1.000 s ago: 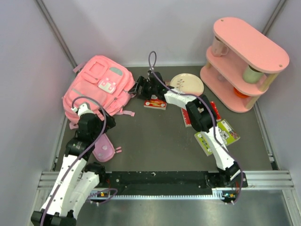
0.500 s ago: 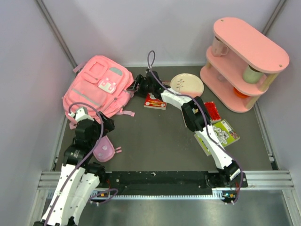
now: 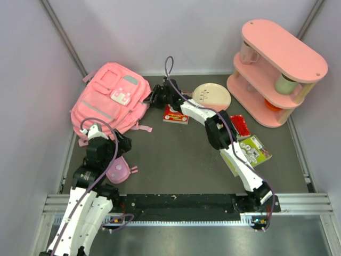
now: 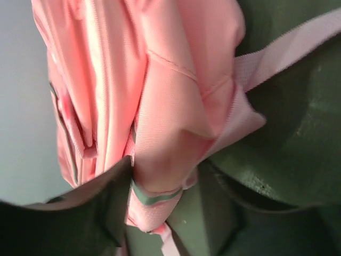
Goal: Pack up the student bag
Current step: Pick up the student bag at the corner of the board.
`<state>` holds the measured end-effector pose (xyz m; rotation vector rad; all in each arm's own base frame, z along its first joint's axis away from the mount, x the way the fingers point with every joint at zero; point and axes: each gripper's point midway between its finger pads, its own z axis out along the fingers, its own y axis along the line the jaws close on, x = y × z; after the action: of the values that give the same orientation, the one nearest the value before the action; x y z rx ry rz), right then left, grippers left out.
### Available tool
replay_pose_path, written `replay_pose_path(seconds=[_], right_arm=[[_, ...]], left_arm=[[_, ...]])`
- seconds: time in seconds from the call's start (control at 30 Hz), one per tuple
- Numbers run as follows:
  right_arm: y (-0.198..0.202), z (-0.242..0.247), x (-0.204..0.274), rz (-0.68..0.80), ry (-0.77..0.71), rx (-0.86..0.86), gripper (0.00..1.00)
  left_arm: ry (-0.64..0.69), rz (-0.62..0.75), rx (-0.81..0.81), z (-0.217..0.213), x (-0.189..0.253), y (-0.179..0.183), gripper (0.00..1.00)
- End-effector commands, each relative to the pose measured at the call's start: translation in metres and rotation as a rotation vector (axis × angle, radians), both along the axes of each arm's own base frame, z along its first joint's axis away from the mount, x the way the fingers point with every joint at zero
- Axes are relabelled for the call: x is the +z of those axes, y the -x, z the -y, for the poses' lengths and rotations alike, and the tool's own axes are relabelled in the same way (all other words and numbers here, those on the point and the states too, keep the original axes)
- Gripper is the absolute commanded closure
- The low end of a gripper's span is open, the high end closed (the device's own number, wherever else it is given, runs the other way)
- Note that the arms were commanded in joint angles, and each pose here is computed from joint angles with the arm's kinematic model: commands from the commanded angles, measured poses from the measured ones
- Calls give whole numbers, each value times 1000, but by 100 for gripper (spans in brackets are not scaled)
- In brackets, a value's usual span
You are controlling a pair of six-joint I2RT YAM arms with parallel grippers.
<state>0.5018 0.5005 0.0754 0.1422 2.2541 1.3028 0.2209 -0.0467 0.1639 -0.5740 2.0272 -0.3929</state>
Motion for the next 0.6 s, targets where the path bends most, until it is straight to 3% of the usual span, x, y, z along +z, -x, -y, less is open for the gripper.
replay_pose_path(seconds=[0.0,0.03,0.1,0.13,0.23,0.4,0.47,0.5,0.57], right_arm=[[8,-26,11,52,-37,37,64],[8,-26,17,57,-42,38,78],[8,-26,24,69,-49,44,96],[8,-26,38,86,-60,50,100],[8,-23,67,142,-68,52,100],[6,6,164,277,-104,-10,100],[1,26,170,271,-90,-54,100],[6,39,205,311,-120,-70,100],[6,60,204,308,-107,-107,100]], left_arm=[[-10,26,-32,3,7,-2,1],[-13,29,-38,3,10,-3,1],[-18,28,-46,4,11,-4,1],[-17,24,-48,5,11,-3,1],[-19,29,-55,5,13,-4,1],[-24,90,-87,9,30,-9,1],[-18,117,-132,17,36,-11,1],[-13,145,-146,20,43,-15,1],[5,161,-214,32,48,-18,2]])
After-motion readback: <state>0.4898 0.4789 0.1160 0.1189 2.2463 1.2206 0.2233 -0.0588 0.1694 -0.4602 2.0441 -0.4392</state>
